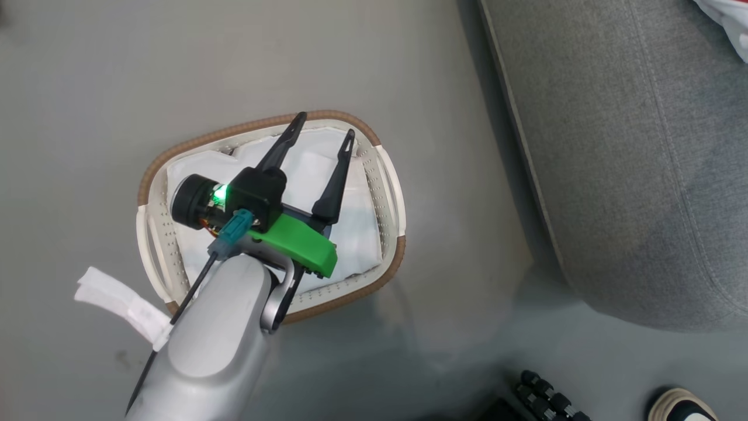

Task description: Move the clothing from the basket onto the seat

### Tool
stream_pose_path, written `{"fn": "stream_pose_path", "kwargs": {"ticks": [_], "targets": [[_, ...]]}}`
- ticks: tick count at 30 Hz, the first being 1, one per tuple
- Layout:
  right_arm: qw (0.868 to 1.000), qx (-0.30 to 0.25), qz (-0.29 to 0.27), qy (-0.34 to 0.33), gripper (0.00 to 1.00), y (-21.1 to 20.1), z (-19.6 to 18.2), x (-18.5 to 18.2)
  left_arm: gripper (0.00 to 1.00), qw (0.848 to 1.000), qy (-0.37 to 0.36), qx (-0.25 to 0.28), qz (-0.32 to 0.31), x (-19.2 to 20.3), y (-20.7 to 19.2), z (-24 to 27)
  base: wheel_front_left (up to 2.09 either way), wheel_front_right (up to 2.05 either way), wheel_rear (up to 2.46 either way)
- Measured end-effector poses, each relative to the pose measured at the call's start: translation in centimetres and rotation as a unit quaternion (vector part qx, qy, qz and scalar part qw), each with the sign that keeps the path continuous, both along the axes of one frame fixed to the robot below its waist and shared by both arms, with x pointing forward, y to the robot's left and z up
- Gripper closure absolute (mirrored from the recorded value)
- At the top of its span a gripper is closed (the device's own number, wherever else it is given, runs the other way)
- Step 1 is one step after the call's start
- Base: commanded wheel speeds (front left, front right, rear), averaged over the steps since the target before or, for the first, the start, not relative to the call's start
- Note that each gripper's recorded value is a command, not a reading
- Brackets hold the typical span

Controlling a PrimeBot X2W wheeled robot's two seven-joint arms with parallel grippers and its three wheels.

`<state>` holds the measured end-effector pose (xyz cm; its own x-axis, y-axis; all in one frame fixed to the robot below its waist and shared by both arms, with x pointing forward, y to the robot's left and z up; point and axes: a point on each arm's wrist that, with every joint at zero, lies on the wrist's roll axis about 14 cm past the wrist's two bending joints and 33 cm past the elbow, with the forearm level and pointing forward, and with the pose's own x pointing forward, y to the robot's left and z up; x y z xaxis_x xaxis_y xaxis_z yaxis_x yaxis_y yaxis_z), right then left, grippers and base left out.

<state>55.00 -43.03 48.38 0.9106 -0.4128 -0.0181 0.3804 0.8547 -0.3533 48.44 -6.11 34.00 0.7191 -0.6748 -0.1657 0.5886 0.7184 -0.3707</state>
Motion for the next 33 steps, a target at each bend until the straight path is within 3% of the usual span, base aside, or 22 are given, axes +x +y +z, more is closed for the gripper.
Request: {"fn": "stream_pose_path", "kwargs": {"ticks": [7,17,33], "targets": [[0.996,0.023,0.070,-0.044,0.00,4.8,1.6,-1.5,0.00,0.997,-0.031,0.017,0.068,1.4,3.7,2.5,0.00,0.00,0.00],[0.975,0.116,0.161,-0.103,0.00,13.3,3.9,-4.6,0.00,0.978,-0.071,0.062,0.188,0.8,11.7,6.6,0.00,0.00,0.00],[0.949,0.213,0.223,-0.066,0.00,22.7,0.6,-10.0,0.00,0.941,-0.087,0.108,0.307,-5.1,21.1,10.0,0.00,0.00,0.00]]}}
